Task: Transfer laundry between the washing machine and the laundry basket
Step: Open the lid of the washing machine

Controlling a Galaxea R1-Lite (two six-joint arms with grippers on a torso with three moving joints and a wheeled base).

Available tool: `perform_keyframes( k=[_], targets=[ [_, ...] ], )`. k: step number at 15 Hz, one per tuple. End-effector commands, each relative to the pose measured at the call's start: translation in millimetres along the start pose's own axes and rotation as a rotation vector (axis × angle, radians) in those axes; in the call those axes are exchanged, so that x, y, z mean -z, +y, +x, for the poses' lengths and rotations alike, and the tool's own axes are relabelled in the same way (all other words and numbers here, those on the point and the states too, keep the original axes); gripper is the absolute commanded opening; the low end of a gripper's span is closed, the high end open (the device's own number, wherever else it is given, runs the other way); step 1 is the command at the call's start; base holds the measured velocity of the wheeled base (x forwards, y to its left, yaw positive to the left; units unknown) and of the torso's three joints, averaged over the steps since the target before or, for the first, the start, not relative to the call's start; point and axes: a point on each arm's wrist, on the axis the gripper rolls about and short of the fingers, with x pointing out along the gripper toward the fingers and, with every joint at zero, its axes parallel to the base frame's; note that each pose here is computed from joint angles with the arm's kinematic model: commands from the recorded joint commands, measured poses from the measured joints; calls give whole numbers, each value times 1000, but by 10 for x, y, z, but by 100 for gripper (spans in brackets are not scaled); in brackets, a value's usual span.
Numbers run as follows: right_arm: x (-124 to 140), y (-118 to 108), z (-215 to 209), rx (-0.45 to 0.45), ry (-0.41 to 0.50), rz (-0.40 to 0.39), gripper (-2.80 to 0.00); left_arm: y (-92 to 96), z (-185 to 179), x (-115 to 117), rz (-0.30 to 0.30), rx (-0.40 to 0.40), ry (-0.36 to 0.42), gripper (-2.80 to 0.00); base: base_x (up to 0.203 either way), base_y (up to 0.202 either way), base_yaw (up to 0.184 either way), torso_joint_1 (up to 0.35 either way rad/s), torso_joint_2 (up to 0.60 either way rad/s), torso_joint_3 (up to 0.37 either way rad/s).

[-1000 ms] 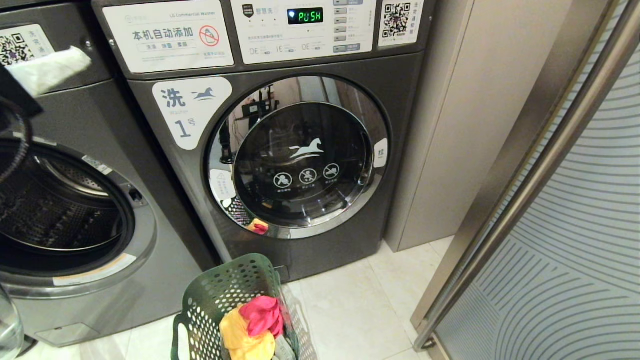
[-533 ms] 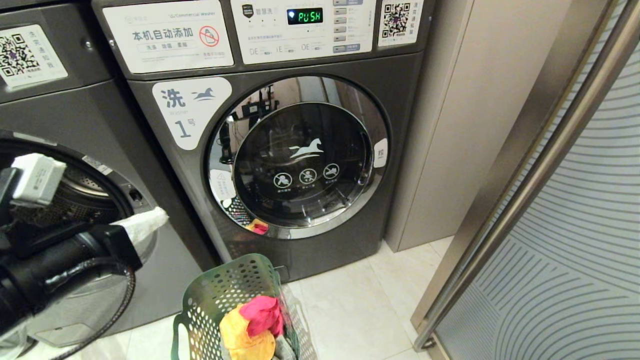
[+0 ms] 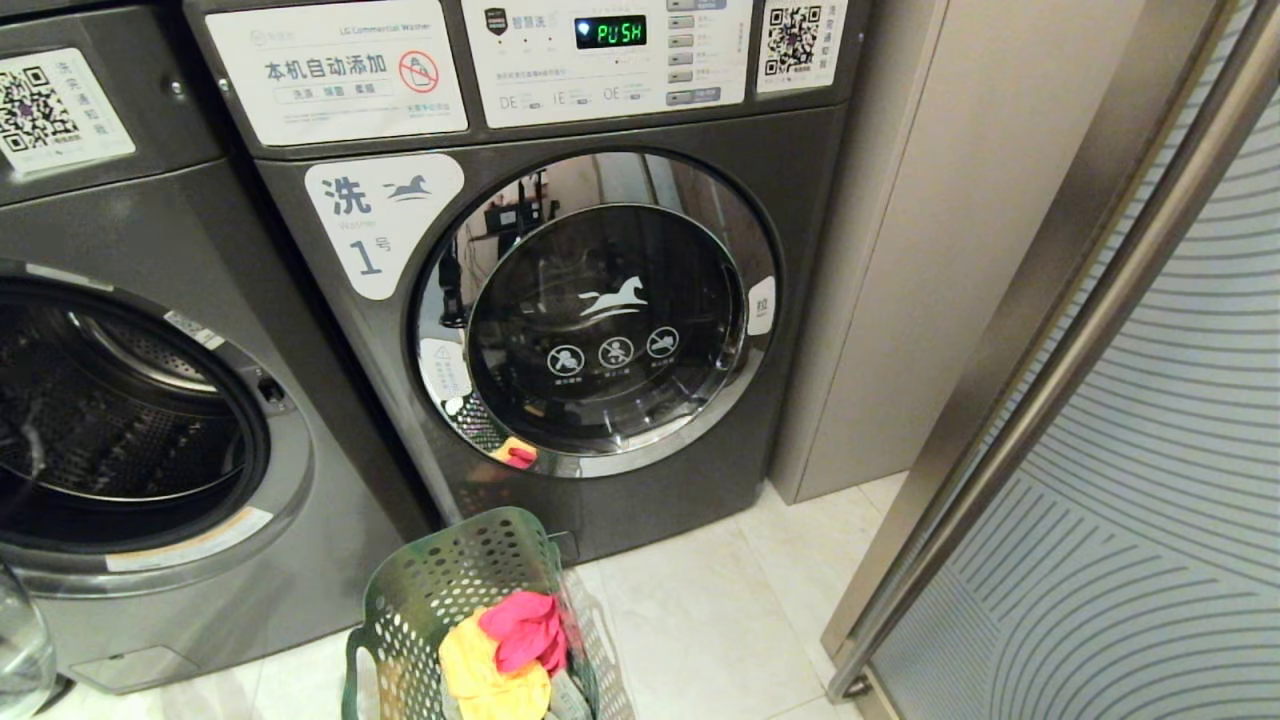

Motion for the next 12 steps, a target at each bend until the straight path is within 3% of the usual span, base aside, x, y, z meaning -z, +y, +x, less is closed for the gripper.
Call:
perform_keyframes(
  k=[1, 9, 12],
  targets=[
    [1, 0, 1, -1, 2, -1, -280, 322, 172, 34, 134, -195, 41, -280, 0, 0, 0, 0, 0, 0],
    [1, 0, 1, -1, 2, -1, -280, 554, 363, 160, 223, -868, 239, -280, 0, 0, 0, 0, 0, 0],
    [1, 0, 1, -1, 2, -1, -280, 733, 475, 269, 230, -954, 298, -280, 0, 0, 0, 0, 0, 0]
  ],
)
